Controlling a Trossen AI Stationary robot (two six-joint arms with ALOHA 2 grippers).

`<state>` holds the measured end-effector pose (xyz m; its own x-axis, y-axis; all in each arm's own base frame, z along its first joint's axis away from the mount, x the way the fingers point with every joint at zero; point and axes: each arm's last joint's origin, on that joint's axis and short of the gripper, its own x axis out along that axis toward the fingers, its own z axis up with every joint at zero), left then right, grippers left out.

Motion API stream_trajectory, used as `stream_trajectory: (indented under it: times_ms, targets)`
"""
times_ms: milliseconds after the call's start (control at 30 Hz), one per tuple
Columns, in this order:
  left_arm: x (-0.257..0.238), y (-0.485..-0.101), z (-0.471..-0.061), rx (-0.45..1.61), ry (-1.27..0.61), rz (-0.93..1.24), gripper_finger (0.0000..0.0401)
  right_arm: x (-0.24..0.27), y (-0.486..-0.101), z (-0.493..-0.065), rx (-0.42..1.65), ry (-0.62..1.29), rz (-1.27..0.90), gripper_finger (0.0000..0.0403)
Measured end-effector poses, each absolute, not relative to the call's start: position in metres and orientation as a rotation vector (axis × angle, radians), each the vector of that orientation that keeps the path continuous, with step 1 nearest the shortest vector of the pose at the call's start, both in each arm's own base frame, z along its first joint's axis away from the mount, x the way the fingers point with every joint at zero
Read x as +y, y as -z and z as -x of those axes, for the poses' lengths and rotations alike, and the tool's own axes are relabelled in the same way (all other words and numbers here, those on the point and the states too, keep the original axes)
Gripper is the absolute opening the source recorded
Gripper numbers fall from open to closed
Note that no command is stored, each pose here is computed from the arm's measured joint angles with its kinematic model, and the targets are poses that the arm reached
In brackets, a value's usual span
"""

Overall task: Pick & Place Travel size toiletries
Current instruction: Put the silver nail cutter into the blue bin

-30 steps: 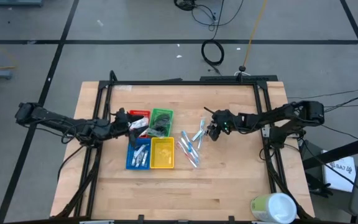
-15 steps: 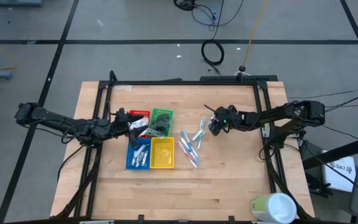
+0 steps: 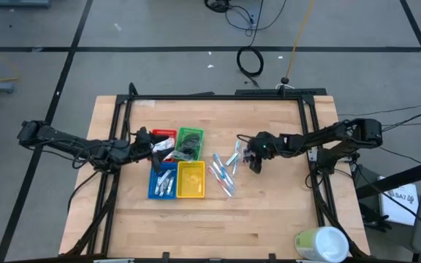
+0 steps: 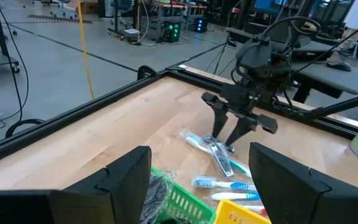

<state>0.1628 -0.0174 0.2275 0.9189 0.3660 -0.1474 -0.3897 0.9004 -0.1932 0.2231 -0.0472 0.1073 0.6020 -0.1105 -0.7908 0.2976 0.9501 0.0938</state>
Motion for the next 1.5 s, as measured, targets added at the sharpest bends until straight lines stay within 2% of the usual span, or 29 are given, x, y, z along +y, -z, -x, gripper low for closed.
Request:
stream_trajectory:
  times_ms: [167,367,633,733,1067,1300,1500]
  targets:
    - [-0.017,-0.227,-0.163,0.113,-0.392,0.221,0.0267,-0.040,-0.099,-0.211,1.058,0.216,-0.289,0.0143]
    - [-0.017,-0.227,-0.163,0.116,-0.393,0.218,0.0267,-0.040,-0.095,-0.197,1.197,0.347,-0.346,0.0127]
    - [-0.017,-0.227,-0.163,0.113,-0.394,0.229,0.0267,-0.043,-0.110,-0.204,1.038,0.385,-0.351,0.0128]
    - [-0.017,-0.227,-0.163,0.111,-0.394,0.242,0.0267,-0.044,-0.110,-0.204,1.026,0.414,-0.331,0.0117]
    - [-0.017,-0.226,-0.163,0.118,-0.397,0.252,0.0267,-0.045,-0.110,-0.203,1.036,0.410,-0.302,0.0008]
    - [-0.017,-0.226,-0.163,0.119,-0.397,0.252,0.0267,-0.045,-0.111,-0.205,1.022,0.415,-0.225,0.0003]
    - [-0.017,-0.226,-0.162,0.120,-0.397,0.251,0.0267,-0.046,-0.121,-0.208,0.929,0.417,-0.249,0.0008]
